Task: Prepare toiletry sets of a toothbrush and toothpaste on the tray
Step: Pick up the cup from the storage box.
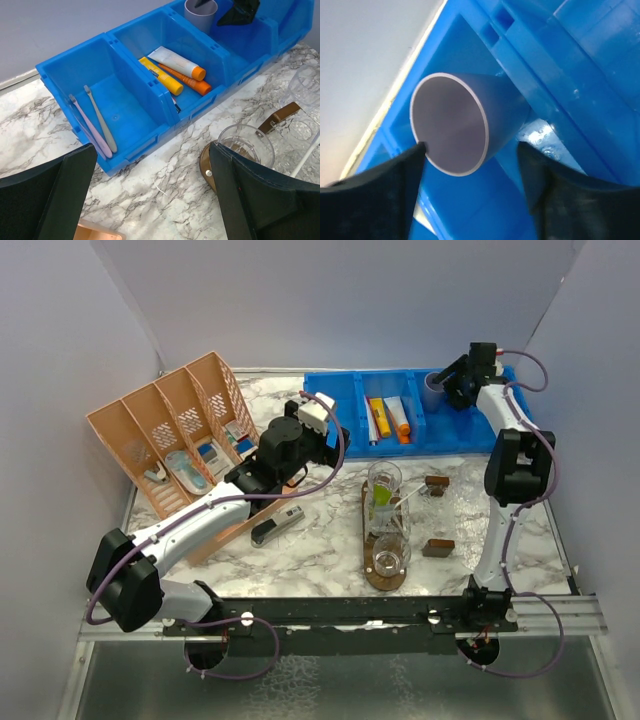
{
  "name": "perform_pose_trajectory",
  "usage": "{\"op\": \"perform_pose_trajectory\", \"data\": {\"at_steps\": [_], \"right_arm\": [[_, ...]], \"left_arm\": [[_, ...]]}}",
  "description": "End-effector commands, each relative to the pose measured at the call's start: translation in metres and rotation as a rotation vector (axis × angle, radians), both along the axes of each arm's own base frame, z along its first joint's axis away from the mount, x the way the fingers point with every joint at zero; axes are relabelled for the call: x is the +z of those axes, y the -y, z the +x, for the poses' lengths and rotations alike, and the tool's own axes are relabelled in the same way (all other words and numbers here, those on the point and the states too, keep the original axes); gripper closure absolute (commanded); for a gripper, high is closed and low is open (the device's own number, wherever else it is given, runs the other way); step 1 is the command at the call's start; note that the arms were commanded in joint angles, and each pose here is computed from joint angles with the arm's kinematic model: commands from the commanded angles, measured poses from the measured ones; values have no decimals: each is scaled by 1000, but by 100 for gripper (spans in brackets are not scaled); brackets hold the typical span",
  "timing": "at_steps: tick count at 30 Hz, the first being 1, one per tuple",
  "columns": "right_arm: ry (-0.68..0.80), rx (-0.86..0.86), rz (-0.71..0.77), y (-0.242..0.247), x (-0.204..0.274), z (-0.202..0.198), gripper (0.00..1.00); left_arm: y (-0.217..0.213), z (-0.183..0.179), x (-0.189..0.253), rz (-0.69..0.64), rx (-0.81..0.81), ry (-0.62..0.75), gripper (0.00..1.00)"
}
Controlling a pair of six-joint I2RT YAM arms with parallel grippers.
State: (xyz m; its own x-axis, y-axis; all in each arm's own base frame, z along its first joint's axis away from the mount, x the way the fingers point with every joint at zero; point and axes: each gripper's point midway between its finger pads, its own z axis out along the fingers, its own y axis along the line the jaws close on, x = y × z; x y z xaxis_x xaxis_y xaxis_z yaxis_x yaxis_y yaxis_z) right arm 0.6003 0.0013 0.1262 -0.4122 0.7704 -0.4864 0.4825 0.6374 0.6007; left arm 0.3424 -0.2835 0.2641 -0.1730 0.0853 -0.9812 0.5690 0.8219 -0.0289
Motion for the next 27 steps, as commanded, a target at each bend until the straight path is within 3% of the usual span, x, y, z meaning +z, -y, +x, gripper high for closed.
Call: {"op": "perform_pose_trajectory", "data": {"at_steps": [1, 2, 4, 14, 19, 24, 27], "right_arm": [[-106, -194, 6, 5, -16, -1, 47], [-123, -225, 19, 6, -19, -1, 55], [-139, -265, 24, 8, -22, 1, 59], [-222, -345, 35, 5, -41, -8, 64], [-121, -274, 11, 3, 3, -2, 88], [-38, -256, -22, 7, 54, -8, 99], [-5, -251, -31, 8, 75, -17, 99]], "left_arm": [[2, 4, 16, -25, 0, 30, 2], [2, 4, 16, -25, -1, 29, 2], [3, 4, 16, -28, -4, 28, 2], [3, 3, 17, -31, -6, 28, 2], [4, 3, 16, -33, -12, 25, 2], [5, 2, 16, -36, -17, 24, 2], [5, 2, 16, -36, -17, 23, 2]]}}
